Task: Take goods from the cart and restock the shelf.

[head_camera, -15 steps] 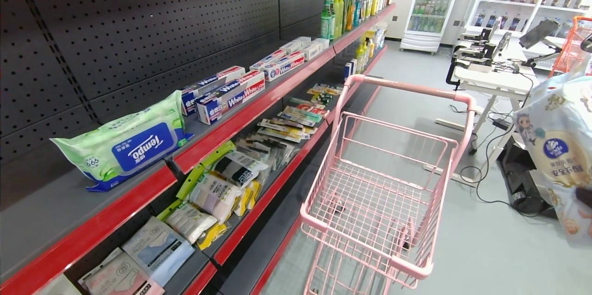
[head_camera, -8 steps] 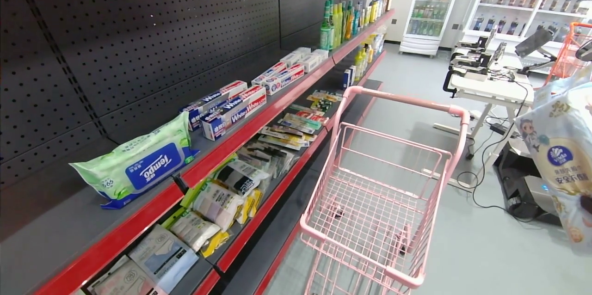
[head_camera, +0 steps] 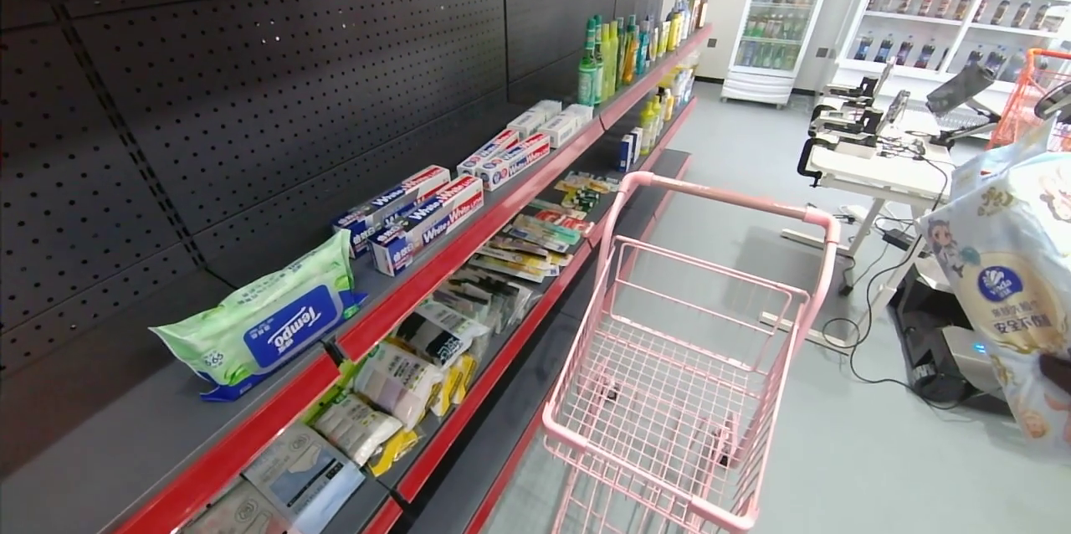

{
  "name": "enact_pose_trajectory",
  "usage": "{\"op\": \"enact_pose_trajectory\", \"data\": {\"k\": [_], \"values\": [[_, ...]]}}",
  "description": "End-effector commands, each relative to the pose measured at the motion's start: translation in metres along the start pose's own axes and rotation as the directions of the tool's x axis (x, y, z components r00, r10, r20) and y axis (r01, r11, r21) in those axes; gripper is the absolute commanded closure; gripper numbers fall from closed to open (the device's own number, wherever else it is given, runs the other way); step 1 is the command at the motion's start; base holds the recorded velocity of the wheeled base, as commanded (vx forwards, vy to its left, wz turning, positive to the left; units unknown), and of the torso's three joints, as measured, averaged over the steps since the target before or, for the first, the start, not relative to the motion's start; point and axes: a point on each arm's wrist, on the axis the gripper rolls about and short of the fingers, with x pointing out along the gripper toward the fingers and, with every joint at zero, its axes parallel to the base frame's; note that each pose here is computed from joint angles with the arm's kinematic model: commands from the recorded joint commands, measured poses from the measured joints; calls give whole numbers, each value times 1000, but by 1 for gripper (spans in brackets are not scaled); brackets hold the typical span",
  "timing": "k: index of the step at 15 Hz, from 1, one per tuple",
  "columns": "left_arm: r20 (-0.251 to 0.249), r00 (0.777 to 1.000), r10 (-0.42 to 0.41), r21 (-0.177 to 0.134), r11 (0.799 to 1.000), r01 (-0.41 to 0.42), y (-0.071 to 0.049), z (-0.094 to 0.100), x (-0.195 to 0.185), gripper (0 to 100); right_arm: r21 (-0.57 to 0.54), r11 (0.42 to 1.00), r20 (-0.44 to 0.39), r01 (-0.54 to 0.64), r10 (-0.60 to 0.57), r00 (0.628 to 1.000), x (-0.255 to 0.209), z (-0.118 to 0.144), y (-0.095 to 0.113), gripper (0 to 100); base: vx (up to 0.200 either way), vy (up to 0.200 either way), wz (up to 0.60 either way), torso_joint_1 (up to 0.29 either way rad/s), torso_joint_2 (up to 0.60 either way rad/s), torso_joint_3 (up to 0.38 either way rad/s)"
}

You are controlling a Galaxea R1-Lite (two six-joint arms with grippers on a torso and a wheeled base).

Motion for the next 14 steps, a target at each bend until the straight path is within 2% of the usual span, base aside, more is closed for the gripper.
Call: {"op": "enact_pose_trajectory", "data": {"k": [1,10,14], "values": [[-1,1000,0,0,1000,0,0,0,0,0,-2,1000,-19,-5,5,1000,4,0,1,100,0,0,0,168,-344,-183],[-1,1000,0,0,1000,0,0,0,0,0,-39,999,-46,-25,23,999,11,-1,2,100,0,0,0,153,-308,-159],[-1,1000,0,0,1000,0,0,0,0,0,-68,997,-61,-31,27,998,17,2,2,100,0,0,0,24,-51,-27]]}}
